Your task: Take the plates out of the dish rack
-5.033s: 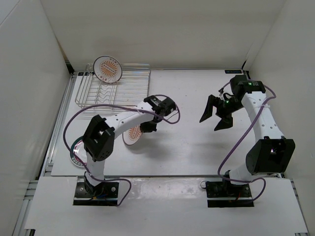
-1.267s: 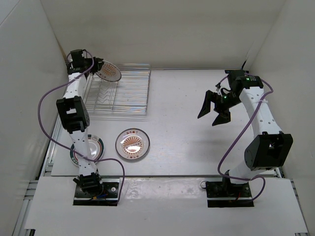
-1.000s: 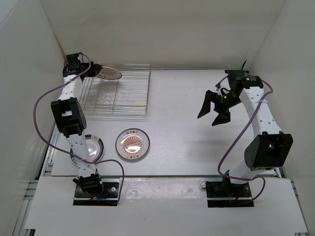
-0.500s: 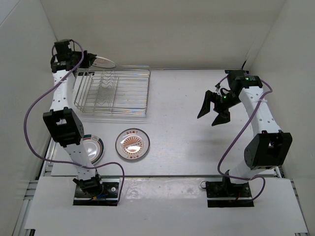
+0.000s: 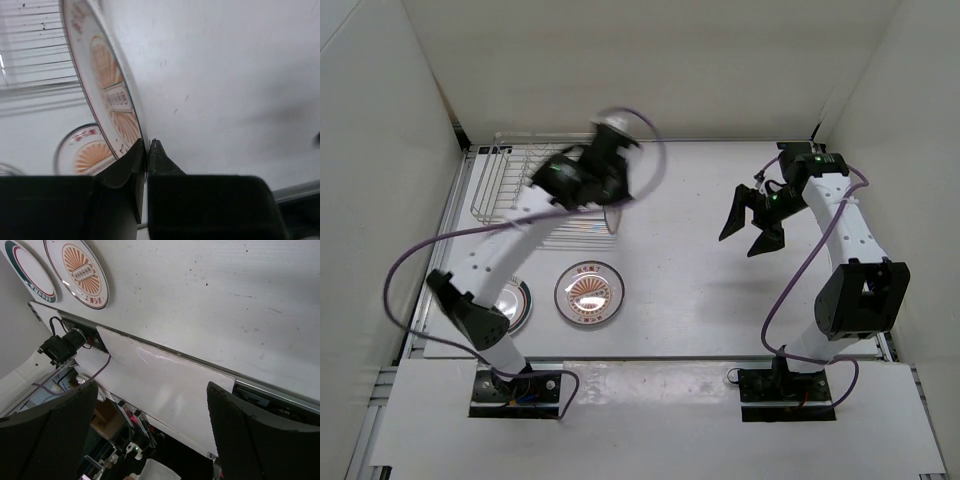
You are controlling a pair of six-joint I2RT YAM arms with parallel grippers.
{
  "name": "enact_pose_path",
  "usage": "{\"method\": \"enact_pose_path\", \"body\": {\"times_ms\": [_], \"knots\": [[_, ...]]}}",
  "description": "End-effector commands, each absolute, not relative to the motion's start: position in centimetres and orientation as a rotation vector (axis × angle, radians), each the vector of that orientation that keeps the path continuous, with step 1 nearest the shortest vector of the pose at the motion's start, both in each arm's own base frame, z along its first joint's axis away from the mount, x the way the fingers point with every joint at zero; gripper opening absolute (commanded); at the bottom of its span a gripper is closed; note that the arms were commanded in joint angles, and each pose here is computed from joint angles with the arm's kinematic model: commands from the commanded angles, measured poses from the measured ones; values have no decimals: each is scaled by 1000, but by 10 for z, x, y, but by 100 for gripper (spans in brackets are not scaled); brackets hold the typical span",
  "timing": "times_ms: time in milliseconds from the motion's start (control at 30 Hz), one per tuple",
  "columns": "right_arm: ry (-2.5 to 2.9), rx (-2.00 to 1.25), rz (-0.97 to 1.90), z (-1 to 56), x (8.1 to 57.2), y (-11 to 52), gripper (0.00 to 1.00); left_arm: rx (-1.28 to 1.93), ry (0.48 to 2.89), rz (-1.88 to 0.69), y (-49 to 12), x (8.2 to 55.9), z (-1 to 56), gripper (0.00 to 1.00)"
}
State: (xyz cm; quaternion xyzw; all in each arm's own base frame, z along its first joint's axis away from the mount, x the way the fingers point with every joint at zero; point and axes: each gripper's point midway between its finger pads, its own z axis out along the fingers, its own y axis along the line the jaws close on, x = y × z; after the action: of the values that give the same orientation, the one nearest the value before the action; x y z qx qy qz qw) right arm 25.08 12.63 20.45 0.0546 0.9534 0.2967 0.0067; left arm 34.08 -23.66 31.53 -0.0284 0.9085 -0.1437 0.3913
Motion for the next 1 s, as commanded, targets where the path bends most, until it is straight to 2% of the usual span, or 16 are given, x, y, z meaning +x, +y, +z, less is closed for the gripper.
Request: {"method": "enact_pose_path", "body": {"times_ms": [0,67,133,300,367,567,600,733,967], "knots": [[3022,175,969,207,239,128,90,547,2150,316,-229,306,302,0],[3017,178,971,207,240,128,90,673,2046,510,-237,295,311,0],[3019,183,983,207,239,129,90,810,2049,599,-250,277,293,0],[3022,182,984,206,233,128,90,976,2167,513,-255,248,243,0],[3033,188,980,203,230,128,90,987,2189,526,-246,239,240,0],[3040,198,988,201,222,128,90,1081,2416,634,-201,193,175,0],[3045,196,991,201,221,128,90,1112,2470,573,-205,182,164,0],[3056,199,1004,199,218,129,90,1147,2582,536,-207,165,147,0],[3055,193,1021,200,217,131,90,1208,2644,652,-194,150,117,0]]}}
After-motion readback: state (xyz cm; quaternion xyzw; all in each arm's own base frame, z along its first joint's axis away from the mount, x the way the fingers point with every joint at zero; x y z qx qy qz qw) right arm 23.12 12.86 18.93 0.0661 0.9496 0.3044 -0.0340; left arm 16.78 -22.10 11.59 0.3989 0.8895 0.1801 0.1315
